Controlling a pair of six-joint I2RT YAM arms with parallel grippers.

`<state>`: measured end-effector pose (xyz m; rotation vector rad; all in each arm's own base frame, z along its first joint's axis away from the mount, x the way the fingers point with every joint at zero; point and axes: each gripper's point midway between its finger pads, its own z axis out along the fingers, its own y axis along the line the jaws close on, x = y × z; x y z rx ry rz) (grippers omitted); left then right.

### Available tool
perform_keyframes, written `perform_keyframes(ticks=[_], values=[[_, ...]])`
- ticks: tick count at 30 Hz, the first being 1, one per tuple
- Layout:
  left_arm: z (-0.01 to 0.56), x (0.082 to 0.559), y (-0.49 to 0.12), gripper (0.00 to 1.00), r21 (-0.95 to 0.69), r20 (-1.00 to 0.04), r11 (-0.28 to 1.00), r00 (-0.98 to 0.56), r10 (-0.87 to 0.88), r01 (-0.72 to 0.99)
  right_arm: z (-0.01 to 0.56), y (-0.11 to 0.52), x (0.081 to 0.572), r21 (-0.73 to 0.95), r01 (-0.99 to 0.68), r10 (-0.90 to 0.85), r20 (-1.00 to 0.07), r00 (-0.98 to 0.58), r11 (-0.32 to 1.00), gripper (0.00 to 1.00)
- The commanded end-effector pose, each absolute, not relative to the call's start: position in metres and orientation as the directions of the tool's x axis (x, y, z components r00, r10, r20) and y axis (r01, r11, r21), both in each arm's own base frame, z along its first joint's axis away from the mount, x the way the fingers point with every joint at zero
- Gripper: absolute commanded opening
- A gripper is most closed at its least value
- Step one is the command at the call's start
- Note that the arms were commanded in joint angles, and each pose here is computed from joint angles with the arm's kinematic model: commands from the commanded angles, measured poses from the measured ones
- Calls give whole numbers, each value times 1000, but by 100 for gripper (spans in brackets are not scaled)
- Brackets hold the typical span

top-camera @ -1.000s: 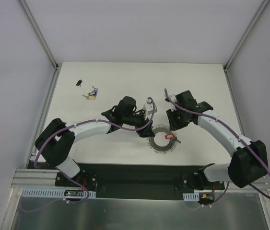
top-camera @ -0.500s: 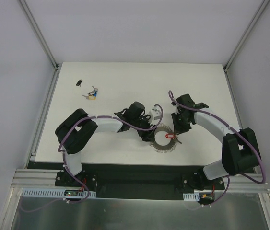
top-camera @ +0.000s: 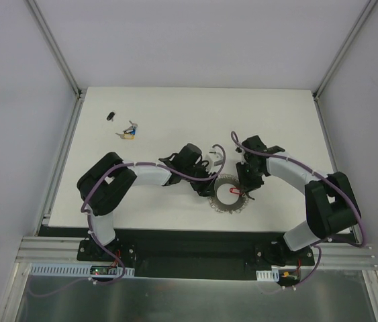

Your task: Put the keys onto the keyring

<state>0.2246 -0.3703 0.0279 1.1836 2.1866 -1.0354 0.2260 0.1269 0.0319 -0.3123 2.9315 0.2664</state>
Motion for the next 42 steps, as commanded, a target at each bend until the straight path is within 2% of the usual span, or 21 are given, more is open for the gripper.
perform_keyframes(ticks=[1,5,10,15,16,21,23,24,28,36,42], values=[[-8,214,-313,48,-405,-497,572,-697,517,714,39,150,232,142,-296,-260,-229,-938,944,30],[-9,207,-281,46,-373,-485,632,-724,491,679,46,166,237,85,-379,-345,-269,-899,922,38],[1,201,-265,47,-335,-513,653,-713,478,680,60,196,248,71,-481,-432,-338,-836,874,40],[11,204,-258,49,-304,-547,670,-700,459,677,60,215,253,57,-538,-488,-349,-800,841,43],[14,205,-259,50,-302,-556,670,-697,454,678,60,220,251,53,-557,-507,-349,-788,829,50],[19,209,-260,50,-296,-568,681,-696,439,670,59,228,251,-4,-615,-576,-356,-736,788,58],[18,209,-259,51,-295,-566,684,-699,437,667,57,229,251,-25,-634,-600,-351,-718,773,68],[18,209,-260,51,-299,-566,683,-700,435,666,55,231,251,-31,-637,-606,-346,-716,770,77],[20,208,-260,51,-305,-573,680,-699,428,666,46,233,251,-49,-651,-627,-329,-706,758,87],[17,207,-260,51,-313,-567,684,-707,422,659,29,220,253,-112,-636,-638,-284,-716,764,88],[14,205,-258,51,-314,-558,688,-713,425,655,39,199,267,-183,-561,-588,-317,-744,808,88]])
